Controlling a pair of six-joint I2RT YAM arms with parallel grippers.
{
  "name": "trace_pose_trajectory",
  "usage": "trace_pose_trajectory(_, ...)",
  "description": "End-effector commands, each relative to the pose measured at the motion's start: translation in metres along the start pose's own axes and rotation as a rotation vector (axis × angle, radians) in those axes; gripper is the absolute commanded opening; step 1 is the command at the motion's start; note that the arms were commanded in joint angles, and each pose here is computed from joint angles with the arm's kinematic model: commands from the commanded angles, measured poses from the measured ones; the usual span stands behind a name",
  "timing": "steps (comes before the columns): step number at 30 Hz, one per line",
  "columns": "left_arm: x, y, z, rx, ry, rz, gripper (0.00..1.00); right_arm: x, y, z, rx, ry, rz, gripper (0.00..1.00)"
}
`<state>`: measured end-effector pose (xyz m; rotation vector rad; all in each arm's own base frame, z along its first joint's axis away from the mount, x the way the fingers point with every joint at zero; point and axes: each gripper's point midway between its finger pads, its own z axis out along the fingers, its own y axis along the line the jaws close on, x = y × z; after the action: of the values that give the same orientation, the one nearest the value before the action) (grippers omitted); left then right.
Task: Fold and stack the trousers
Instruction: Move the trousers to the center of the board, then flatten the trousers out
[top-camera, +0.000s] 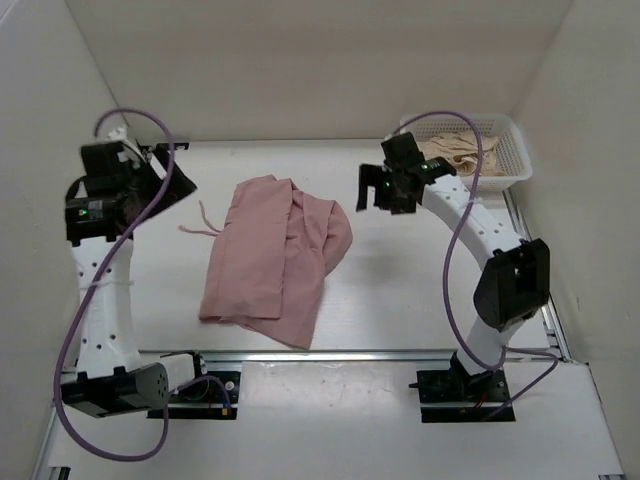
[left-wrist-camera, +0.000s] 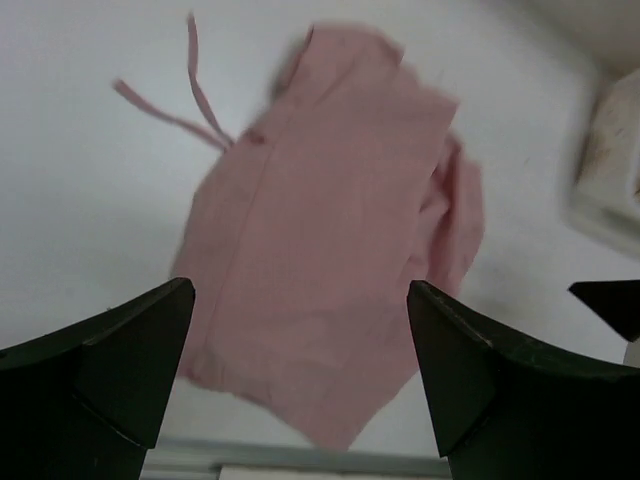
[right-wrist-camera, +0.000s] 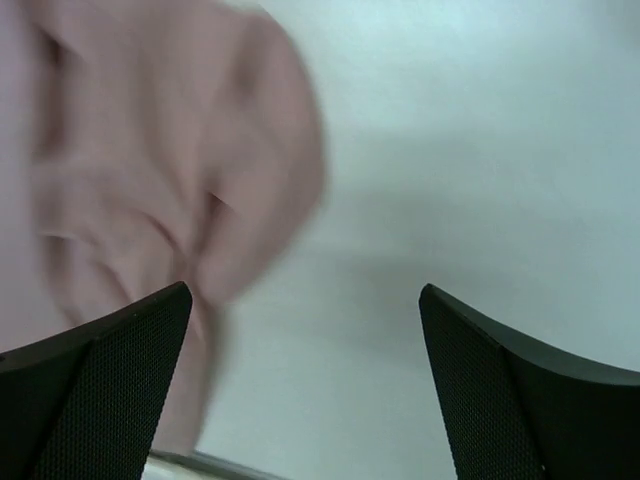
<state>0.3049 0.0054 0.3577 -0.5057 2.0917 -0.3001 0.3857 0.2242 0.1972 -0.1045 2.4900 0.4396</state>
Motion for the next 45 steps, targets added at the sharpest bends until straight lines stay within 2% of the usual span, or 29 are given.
trace_pose_trajectory(1,0.063,0.017,0.025,-0.03,0.178,-0.037,0.99,0.005,-0.017,-0.071,0.055,-0.107,0.019,0.99)
trace_pose_trajectory(2,0.076,0.018,0.028,-0.028,0.201,-0.031,0.99,0.012,-0.021,-0.074,0.063,-0.111,0.03,0.98)
trace_pose_trajectory(3,0.116,0.013,0.038,0.016,0.31,-0.031,0.99,0.017,-0.022,-0.084,0.051,-0.136,0.042,0.98)
trace_pose_trajectory(4,0.136,0.009,0.044,0.037,0.363,-0.039,0.99,0.047,-0.021,-0.072,0.015,-0.057,0.034,0.98)
trace_pose_trajectory(6,0.17,-0.001,0.052,0.076,0.429,-0.04,0.99,0.071,-0.017,-0.066,-0.022,-0.008,0.058,0.99)
trace_pose_trajectory(7,0.204,-0.003,0.057,0.055,0.508,-0.04,0.99,0.084,-0.013,-0.064,-0.04,0.025,0.06,0.99)
trace_pose_trajectory(8,0.219,-0.002,0.061,0.032,0.536,-0.037,0.99,0.1,-0.005,-0.06,-0.065,0.072,0.061,0.99)
trace_pose_trajectory(10,0.242,-0.005,0.07,0.009,0.557,-0.03,0.99,0.126,0.005,-0.051,-0.11,0.136,0.063,0.99)
trace_pose_trajectory(13,0.255,-0.005,0.092,-0.044,0.559,0.009,0.99,0.147,0.015,-0.044,-0.135,0.188,0.063,0.99)
trace_pose_trajectory(18,0.267,-0.017,0.137,-0.083,0.611,0.076,0.99,0.143,0.021,-0.05,-0.138,0.169,0.046,0.99)
trace_pose_trajectory(19,0.27,-0.024,0.143,-0.067,0.624,0.094,0.96,0.14,0.018,-0.053,-0.117,0.156,0.045,0.99)
trace_pose_trajectory(20,0.262,-0.039,0.151,-0.031,0.612,0.14,0.86,0.137,0.016,-0.055,-0.106,0.146,0.034,0.99)
trace_pose_trajectory(21,0.272,-0.043,0.161,-0.024,0.653,0.171,0.68,0.13,0.017,-0.058,-0.102,0.129,0.022,0.99)
trace_pose_trajectory(22,0.271,-0.048,0.164,-0.019,0.663,0.192,0.39,0.126,0.013,-0.063,-0.091,0.117,0.03,0.99)
trace_pose_trajectory(23,0.27,-0.056,0.165,-0.004,0.673,0.206,0.19,0.124,0.012,-0.065,-0.083,0.113,0.021,0.99)
trace_pose_trajectory(24,0.253,-0.074,0.167,0.023,0.634,0.226,0.1,0.118,0.009,-0.07,-0.075,0.091,0.029,0.99)
trace_pose_trajectory(26,0.239,-0.083,0.16,0.001,0.622,0.248,0.1,0.109,0.0,-0.082,-0.048,0.052,0.045,0.99)
trace_pose_trajectory(28,0.201,-0.117,0.142,0.073,0.522,0.278,0.1,0.097,-0.011,-0.094,-0.025,0.001,0.069,0.99)
trace_pose_trajectory(29,0.191,-0.124,0.129,0.082,0.511,0.3,0.1,0.088,-0.016,-0.111,-0.013,-0.054,0.094,0.99)
trace_pose_trajectory(30,0.183,-0.139,0.115,0.109,0.481,0.339,0.1,0.082,-0.02,-0.121,-0.013,-0.083,0.109,0.99)
trace_pose_trajectory(31,0.154,-0.168,0.097,0.176,0.404,0.345,0.1,0.072,-0.028,-0.133,-0.003,-0.123,0.137,0.99)
trace_pose_trajectory(32,0.142,-0.184,0.083,0.211,0.37,0.352,0.1,0.068,-0.032,-0.152,-0.007,-0.162,0.13,0.99)
trace_pose_trajectory(33,0.138,-0.19,0.065,0.221,0.377,0.385,0.1,0.053,-0.034,-0.172,-0.004,-0.227,0.142,0.99)
trace_pose_trajectory(34,0.115,-0.224,0.033,0.325,0.306,0.386,0.1,0.043,-0.046,-0.186,0.039,-0.281,0.15,0.99)
trace_pose_trajectory(36,0.114,-0.251,0.014,0.406,0.306,0.427,0.1,0.035,-0.059,-0.213,0.094,-0.345,0.152,0.99)
trace_pose_trajectory(37,0.11,-0.277,-0.015,0.536,0.299,0.438,0.1,0.024,-0.063,-0.234,0.117,-0.408,0.156,0.99)
trace_pose_trajectory(40,0.137,-0.314,-0.032,0.701,0.385,0.46,0.1,0.018,-0.084,-0.257,0.224,-0.493,0.174,0.99)
trace_pose_trajectory(43,0.139,-0.332,-0.041,0.763,0.378,0.434,0.1,0.018,-0.089,-0.261,0.252,-0.496,0.169,0.99)
trace_pose_trajectory(45,0.12,-0.34,-0.056,0.811,0.319,0.406,0.1,0.027,-0.089,-0.257,0.246,-0.47,0.186,0.99)
